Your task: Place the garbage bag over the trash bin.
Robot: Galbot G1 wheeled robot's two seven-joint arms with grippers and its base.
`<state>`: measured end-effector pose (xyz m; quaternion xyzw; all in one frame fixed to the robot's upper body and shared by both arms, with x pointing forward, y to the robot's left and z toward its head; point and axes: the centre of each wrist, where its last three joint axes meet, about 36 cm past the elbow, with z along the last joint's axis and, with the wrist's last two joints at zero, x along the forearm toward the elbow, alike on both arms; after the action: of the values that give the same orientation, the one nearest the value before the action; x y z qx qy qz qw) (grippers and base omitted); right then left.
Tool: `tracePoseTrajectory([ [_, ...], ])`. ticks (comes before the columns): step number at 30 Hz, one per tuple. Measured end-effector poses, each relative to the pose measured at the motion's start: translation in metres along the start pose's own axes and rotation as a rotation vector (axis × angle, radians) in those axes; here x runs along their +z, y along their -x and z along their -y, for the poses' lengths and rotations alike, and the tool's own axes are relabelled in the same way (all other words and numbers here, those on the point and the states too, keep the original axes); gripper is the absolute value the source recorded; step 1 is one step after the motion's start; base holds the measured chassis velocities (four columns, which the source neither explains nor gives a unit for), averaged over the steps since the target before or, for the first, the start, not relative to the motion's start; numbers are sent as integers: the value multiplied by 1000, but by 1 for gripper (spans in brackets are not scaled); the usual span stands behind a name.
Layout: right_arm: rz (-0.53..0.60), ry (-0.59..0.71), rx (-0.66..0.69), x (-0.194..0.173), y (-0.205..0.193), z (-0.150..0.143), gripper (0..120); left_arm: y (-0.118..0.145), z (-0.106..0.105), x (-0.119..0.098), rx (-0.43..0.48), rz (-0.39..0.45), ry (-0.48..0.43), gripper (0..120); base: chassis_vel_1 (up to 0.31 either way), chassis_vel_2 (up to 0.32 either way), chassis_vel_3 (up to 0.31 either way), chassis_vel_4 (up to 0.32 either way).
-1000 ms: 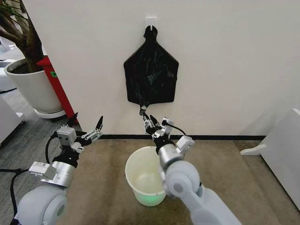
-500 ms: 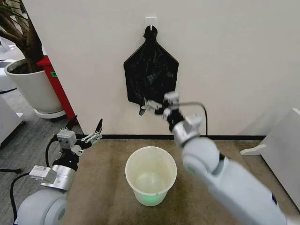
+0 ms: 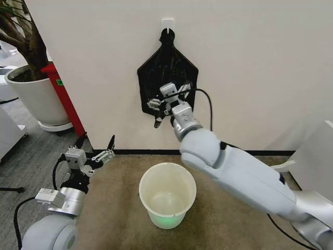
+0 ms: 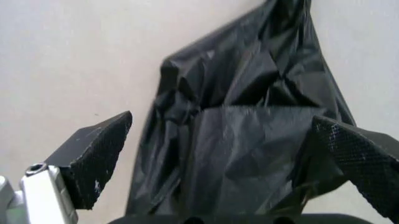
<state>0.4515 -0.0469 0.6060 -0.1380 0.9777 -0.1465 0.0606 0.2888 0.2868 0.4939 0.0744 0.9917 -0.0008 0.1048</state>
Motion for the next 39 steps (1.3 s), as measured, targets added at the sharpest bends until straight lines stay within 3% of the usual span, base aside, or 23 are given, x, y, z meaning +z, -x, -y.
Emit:
tracePoseTrajectory([
  [5,-26,5,41,16,10,-1,99,1,-1,3,6,6,-4,100,0,0,0,0],
  [15,-53,16,38,36,3,-13,77,0,1,5,17,7,-12,100,0,0,0,0],
  [25,-14,-89,122,50,18,-16,77,-1,3,3,18,18,-20,100,0,0,0,0],
  [39,34,-71,216,38,28,8,77,-6,6,7,28,20,-14,100,0,0,0,0],
])
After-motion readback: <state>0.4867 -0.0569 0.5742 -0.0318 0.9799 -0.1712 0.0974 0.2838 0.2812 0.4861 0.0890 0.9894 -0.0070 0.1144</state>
